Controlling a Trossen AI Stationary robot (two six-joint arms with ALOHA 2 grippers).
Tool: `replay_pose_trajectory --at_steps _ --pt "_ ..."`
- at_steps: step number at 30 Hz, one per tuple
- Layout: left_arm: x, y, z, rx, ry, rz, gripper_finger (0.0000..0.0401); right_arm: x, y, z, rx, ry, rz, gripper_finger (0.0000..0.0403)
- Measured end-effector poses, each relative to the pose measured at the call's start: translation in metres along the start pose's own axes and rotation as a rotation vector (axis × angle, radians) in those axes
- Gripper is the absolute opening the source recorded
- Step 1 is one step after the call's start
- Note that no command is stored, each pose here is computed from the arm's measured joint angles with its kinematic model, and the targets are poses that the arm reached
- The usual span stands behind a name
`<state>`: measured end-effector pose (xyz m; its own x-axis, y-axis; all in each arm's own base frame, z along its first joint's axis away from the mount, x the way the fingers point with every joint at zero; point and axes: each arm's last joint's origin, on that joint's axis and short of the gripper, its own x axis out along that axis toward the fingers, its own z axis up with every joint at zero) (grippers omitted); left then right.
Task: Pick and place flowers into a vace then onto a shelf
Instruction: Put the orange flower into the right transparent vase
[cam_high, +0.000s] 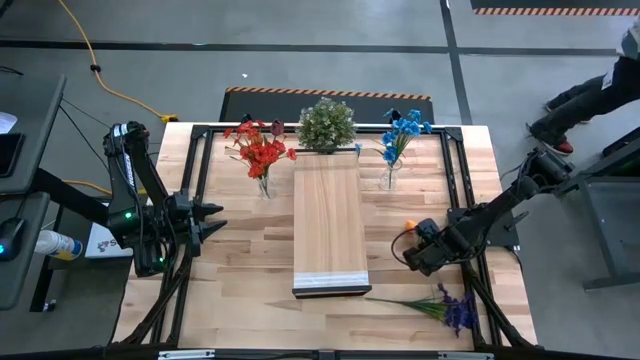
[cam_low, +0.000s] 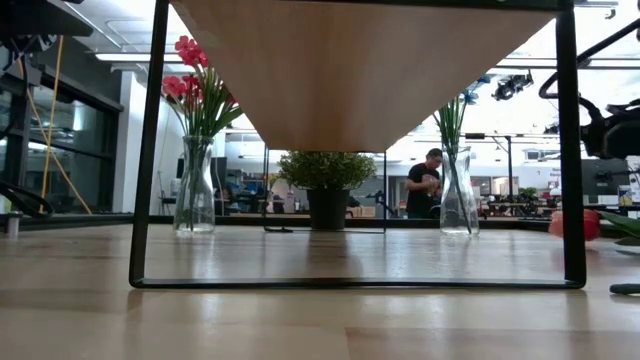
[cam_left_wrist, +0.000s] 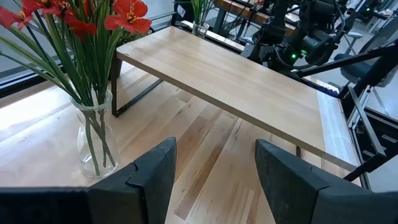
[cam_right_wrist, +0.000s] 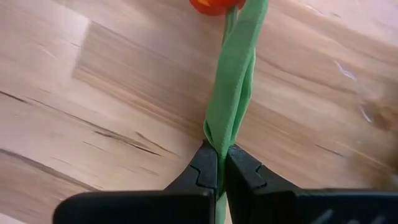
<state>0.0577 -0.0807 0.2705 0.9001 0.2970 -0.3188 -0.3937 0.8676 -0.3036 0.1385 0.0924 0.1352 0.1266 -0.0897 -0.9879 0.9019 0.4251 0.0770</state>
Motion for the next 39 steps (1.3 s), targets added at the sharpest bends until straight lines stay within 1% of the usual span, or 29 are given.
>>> replay_pose_trajectory --at_steps 3,9,14,20,26,31,39 --pt "0.000 0.000 0.000 0.000 0.000 0.000 0.0250 0.000 0.001 0.003 0.013 -0.008 0.005 0.0003" --pt "0.000 -0.001 0.000 -0.006 0.001 -0.002 0.0250 -0.002 0.005 0.016 0.027 -0.083 0.054 0.0002" --pt "0.000 -0.001 0.000 -0.013 0.001 -0.005 0.0250 -0.012 0.003 0.029 0.048 -0.155 0.118 0.0002" --pt "0.000 -0.001 0.000 -0.014 0.001 -0.004 0.0250 -0.030 -0.004 0.045 0.082 -0.265 0.221 0.0001" --pt "0.000 -0.001 0.000 -0.013 0.001 -0.004 0.0250 -0.051 -0.014 0.060 0.126 -0.410 0.339 0.0001" --pt "0.000 -0.001 0.000 -0.013 0.001 -0.005 0.0250 -0.069 -0.023 0.072 0.166 -0.566 0.443 0.0000" --pt "0.000 -0.001 0.000 -0.013 0.001 -0.005 0.0250 -0.096 -0.036 0.084 0.193 -0.824 0.542 0.0000"
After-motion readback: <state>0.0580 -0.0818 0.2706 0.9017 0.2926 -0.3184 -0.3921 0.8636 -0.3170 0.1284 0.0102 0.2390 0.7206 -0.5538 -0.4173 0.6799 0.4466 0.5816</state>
